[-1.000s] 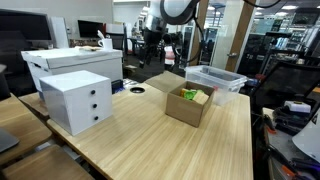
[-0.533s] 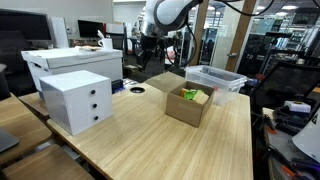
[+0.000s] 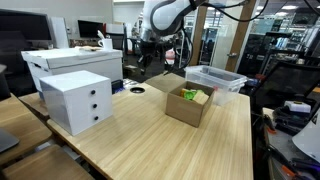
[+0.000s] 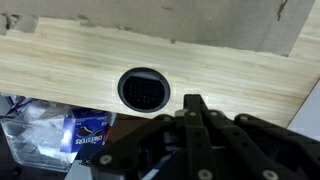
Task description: Close the lid of the cardboard box
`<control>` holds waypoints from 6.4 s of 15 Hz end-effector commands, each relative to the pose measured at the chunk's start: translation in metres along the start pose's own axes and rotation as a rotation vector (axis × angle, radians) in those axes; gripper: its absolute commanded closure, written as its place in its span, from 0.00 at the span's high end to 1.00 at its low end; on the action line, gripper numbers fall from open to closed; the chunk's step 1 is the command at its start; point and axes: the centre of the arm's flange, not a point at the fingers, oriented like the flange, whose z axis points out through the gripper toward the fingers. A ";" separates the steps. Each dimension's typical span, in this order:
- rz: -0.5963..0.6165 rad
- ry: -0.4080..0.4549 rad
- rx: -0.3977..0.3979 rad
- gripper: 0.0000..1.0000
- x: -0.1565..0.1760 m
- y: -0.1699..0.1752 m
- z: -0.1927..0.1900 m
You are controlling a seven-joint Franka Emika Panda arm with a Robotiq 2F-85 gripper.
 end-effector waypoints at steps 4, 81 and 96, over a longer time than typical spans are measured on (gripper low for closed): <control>0.018 -0.065 -0.015 0.00 -0.012 0.005 0.006; 0.190 -0.073 -0.042 0.00 -0.208 0.013 -0.110; 0.226 -0.253 -0.007 0.00 -0.230 0.014 -0.087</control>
